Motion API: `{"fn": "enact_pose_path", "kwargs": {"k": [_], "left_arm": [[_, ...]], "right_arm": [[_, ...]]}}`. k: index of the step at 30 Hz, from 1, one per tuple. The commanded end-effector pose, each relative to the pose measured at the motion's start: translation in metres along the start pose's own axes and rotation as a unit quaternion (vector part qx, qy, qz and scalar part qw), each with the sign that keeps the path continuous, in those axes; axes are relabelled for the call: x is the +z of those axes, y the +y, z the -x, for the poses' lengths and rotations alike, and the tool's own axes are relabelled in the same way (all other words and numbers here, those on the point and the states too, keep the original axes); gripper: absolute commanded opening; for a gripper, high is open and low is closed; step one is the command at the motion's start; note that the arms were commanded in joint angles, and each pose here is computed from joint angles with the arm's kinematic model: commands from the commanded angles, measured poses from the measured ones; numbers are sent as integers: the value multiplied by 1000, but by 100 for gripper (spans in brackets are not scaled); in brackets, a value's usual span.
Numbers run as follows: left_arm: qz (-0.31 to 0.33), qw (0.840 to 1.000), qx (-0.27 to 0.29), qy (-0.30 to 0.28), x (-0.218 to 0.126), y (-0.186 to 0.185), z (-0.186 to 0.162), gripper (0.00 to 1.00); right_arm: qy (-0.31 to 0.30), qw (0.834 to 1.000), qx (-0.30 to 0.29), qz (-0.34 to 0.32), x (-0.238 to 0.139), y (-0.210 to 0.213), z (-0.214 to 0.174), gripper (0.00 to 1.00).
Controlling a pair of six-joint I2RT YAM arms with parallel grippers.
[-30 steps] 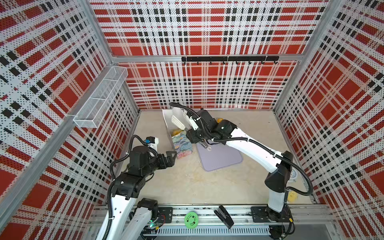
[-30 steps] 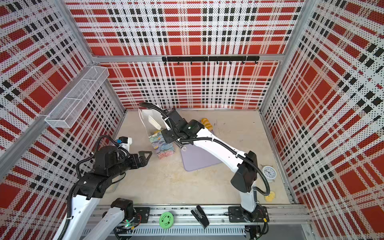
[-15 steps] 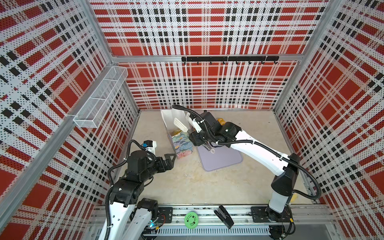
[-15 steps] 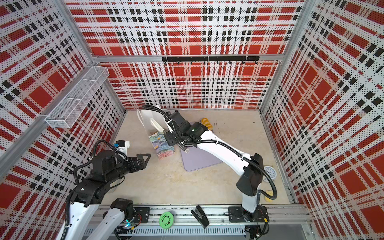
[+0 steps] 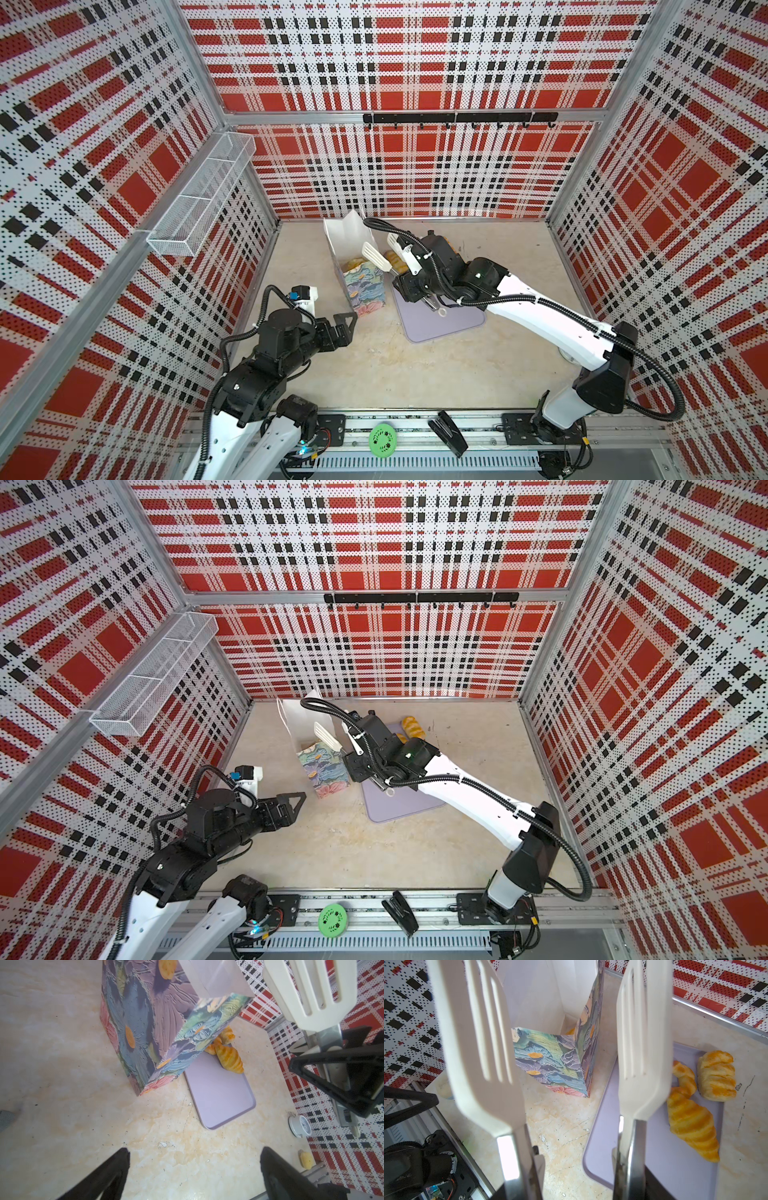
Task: Place the fake bread into the paper bag
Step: 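Move the open tongs with the right gripper back over the bread tray, then lower the tongs toward the striped croissant while the left arm reaches toward the tray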
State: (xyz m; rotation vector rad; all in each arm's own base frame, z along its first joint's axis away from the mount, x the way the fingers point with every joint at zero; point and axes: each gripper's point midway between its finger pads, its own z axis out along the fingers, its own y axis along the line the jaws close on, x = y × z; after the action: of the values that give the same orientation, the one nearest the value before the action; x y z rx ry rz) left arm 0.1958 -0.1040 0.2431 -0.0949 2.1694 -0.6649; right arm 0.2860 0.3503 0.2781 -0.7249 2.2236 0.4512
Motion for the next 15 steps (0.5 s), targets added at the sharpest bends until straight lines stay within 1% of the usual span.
{"fn": "enact_pose_path", "kwargs": {"k": [1, 8, 15], "left_arm": [[28, 1000, -3, -9, -1, 4, 0, 99], [37, 999, 15, -11, 4, -4, -6, 99], [33, 999, 36, -8, 14, -22, -11, 99]], "right_arm": [[-58, 998, -4, -4, -23, -2, 21, 62], [-56, 998, -7, -30, -34, -19, 4, 64], [-52, 998, 4, -43, -40, -36, -15, 64]]}}
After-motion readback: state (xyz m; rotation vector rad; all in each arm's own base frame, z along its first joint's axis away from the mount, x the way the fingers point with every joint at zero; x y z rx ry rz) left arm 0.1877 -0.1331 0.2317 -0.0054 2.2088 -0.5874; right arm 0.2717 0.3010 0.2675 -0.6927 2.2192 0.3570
